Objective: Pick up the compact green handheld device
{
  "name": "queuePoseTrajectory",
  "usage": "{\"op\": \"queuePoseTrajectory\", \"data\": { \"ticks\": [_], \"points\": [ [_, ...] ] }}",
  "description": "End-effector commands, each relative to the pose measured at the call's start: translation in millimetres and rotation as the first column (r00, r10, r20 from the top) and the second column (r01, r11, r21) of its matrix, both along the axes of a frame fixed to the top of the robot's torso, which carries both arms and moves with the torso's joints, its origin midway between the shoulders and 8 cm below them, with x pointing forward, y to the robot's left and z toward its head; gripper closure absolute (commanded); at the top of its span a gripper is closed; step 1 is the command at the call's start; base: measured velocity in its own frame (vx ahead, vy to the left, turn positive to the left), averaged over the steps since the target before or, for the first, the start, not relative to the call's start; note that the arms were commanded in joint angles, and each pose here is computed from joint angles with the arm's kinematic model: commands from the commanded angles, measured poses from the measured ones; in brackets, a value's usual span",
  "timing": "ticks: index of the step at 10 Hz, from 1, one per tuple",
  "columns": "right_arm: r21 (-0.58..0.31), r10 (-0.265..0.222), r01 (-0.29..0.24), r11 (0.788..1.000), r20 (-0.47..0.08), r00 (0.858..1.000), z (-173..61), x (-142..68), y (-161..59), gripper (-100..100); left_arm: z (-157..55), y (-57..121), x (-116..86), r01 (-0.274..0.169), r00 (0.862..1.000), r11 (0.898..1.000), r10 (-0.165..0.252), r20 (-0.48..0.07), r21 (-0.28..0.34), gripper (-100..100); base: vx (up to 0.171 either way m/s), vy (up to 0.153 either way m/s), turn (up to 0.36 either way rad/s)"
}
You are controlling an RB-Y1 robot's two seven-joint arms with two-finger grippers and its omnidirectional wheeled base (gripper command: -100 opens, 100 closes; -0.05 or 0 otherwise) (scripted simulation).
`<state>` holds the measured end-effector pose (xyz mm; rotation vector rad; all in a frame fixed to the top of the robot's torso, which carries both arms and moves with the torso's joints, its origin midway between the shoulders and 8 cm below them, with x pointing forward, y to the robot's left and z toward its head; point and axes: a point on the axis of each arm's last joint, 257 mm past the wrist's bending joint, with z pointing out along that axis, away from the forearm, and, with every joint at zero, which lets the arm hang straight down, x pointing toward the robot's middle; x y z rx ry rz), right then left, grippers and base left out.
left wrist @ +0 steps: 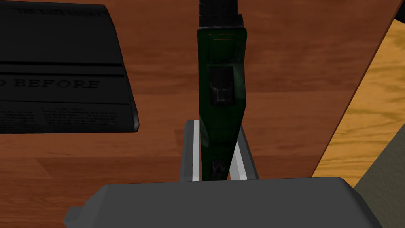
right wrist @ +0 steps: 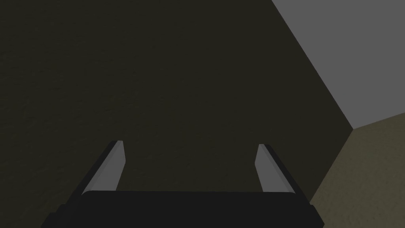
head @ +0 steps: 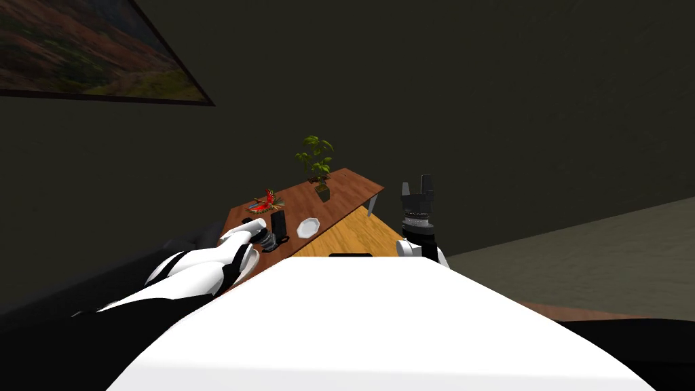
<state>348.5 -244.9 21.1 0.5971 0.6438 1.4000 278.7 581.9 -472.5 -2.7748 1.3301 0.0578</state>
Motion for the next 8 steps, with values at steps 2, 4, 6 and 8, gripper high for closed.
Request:
{"op": "queuePoseTrajectory", "data": {
  "ticks": [2, 4, 6, 8],
  "points": [
    [0.0, 0.0, 0.0, 1.0, 0.0, 1.0, 0, 0, 0, 0, 0, -17.3, 15, 0.042, 0.999, 0.999, -0.042, 0.0, -0.011, 100, 0.02, 0.02, 0.16],
    [0.0, 0.0, 0.0, 1.0, 0.0, 1.0, 0, 0, 0, 0, -1, -30.2, 23, 0.069, 0.998, 0.997, -0.069, -0.006, -0.02, 100, 0.018, 0.017, 0.113],
    [0.0, 0.0, 0.0, 1.0, 0.0, 1.0, 0, 0, 0, 0, 1, -42.0, 35, 0.099, 0.995, 0.995, -0.099, -0.002, -0.022, 100, 0.008, 0.009, 0.065],
    [0.0, 0.0, 0.0, 1.0, 0.0, 1.0, 0, 0, 0, 0, 1, -41.7, 35, 0.099, 0.995, 0.995, -0.099, -0.004, -0.021, 100, 0.011, 0.007, 0.048]
  ]
}}
